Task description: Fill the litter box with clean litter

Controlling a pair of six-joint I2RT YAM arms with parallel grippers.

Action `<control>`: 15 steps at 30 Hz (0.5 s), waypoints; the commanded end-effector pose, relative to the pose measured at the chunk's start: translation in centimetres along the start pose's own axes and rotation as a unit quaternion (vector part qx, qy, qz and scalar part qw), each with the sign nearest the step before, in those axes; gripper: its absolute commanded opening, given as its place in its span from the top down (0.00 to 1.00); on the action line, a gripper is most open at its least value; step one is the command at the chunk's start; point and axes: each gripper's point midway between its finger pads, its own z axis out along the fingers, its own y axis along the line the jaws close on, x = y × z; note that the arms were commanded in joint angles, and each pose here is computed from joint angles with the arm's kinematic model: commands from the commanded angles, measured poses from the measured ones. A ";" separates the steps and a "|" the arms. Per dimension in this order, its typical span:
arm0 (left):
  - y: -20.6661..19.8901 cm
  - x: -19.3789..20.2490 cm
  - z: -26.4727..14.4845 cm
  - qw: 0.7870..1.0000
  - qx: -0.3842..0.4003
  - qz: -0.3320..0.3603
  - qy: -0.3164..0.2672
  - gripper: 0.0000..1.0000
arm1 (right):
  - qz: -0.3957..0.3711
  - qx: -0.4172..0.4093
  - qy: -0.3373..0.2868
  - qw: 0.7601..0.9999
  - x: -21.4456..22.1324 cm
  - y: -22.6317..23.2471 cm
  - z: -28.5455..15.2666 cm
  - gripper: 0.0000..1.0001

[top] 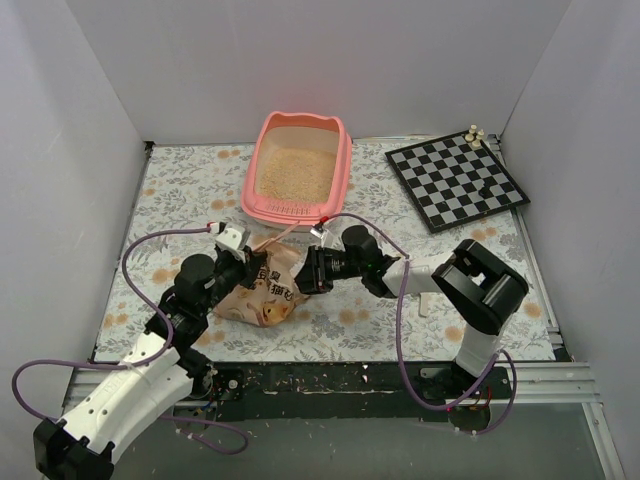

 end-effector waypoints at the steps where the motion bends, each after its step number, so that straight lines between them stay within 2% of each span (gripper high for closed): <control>1: 0.7 0.1 -0.5 1.000 -0.021 0.010 -0.001 1.00 | -0.050 -0.089 -0.012 0.995 -0.9 4.6 0.6 0.99; 6: 0.8 0.0 -0.9 1.000 -0.021 0.018 -0.010 1.00 | -0.050 -0.105 -0.016 0.993 -1.4 5.5 -0.2 0.99; 15: 0.9 0.2 -1.0 1.000 -0.022 0.018 -0.007 1.00 | -0.036 -0.142 -0.058 0.988 -2.0 5.7 -4.6 0.99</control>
